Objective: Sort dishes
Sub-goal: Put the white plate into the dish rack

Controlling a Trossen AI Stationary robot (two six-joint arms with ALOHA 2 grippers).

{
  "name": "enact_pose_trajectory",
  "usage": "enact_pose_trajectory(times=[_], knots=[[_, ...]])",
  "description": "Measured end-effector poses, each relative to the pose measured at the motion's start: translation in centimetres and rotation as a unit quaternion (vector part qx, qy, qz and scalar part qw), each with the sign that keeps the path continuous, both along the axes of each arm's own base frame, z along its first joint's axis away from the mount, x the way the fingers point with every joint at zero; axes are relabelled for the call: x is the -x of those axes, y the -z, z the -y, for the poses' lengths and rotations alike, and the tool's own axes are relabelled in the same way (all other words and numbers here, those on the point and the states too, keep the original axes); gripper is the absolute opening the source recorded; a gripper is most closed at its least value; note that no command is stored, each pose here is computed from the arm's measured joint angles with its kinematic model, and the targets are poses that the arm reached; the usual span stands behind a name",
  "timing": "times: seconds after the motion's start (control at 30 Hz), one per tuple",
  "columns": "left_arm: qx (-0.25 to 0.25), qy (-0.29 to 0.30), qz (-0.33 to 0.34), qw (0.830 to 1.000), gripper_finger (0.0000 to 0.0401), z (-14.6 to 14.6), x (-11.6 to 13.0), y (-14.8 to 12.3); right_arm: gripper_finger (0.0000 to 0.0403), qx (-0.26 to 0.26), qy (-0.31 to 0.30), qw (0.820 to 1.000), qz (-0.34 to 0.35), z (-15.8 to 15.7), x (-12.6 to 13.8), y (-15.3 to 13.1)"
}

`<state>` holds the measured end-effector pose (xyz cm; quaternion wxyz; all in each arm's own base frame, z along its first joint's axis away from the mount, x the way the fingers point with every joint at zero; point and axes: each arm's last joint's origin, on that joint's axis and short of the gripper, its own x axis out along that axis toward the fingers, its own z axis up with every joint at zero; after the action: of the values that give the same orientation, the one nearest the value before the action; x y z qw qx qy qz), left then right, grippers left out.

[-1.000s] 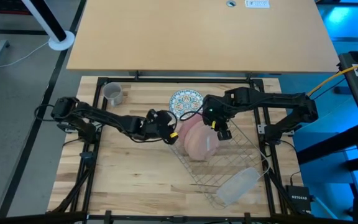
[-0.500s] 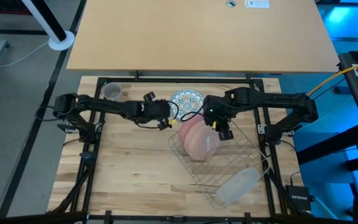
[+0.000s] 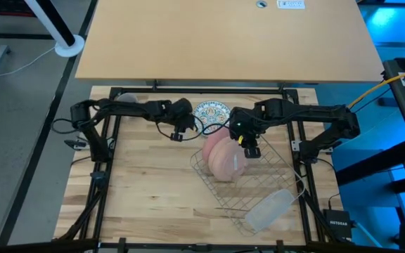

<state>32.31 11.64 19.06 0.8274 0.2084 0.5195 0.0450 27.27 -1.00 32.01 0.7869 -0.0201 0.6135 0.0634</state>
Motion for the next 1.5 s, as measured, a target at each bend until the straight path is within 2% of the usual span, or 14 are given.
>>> enact_pose_trajectory(times=[0.2, 0.43, 0.63, 0.9, 1.27, 1.37, 1.5], knots=[[-0.042, 0.083, -0.019, 0.995, 0.0125, -0.4, -1.2, 2.0, 0.0143, 0.000, 0.000, 1.000, 0.003, 0.0, -0.1, 0.0], [-0.076, 0.143, -0.039, 0.986, 0.0125, -0.7, -2.1, 3.8, 0.0143, -0.002, 0.008, 1.000, 0.004, 0.0, -0.1, 0.0], [-0.076, 0.154, -0.053, 0.984, 0.0125, -0.8, -2.3, 5.0, 0.0143, -0.002, 0.011, 1.000, 0.004, 0.0, -0.1, 0.0], [-0.106, 0.169, -0.032, 0.979, 0.0125, -1.2, -3.4, 6.2, 0.0143, 0.006, 0.013, 1.000, 0.004, 0.1, -0.1, 0.0], [-0.111, 0.169, -0.027, 0.979, 0.0122, -1.2, -3.5, 6.3, 0.0143, 0.007, 0.013, 1.000, 0.006, 0.1, -0.1, 0.0], [-0.114, 0.166, -0.028, 0.979, 0.0099, -1.2, -3.5, 6.3, 0.0143, 0.007, 0.013, 1.000, 0.006, 0.1, -0.1, 0.0], [-0.127, 0.160, -0.031, 0.978, 0.0044, -1.3, -3.6, 6.3, 0.0143, 0.007, 0.014, 1.000, 0.006, 0.1, -0.1, 0.0]])
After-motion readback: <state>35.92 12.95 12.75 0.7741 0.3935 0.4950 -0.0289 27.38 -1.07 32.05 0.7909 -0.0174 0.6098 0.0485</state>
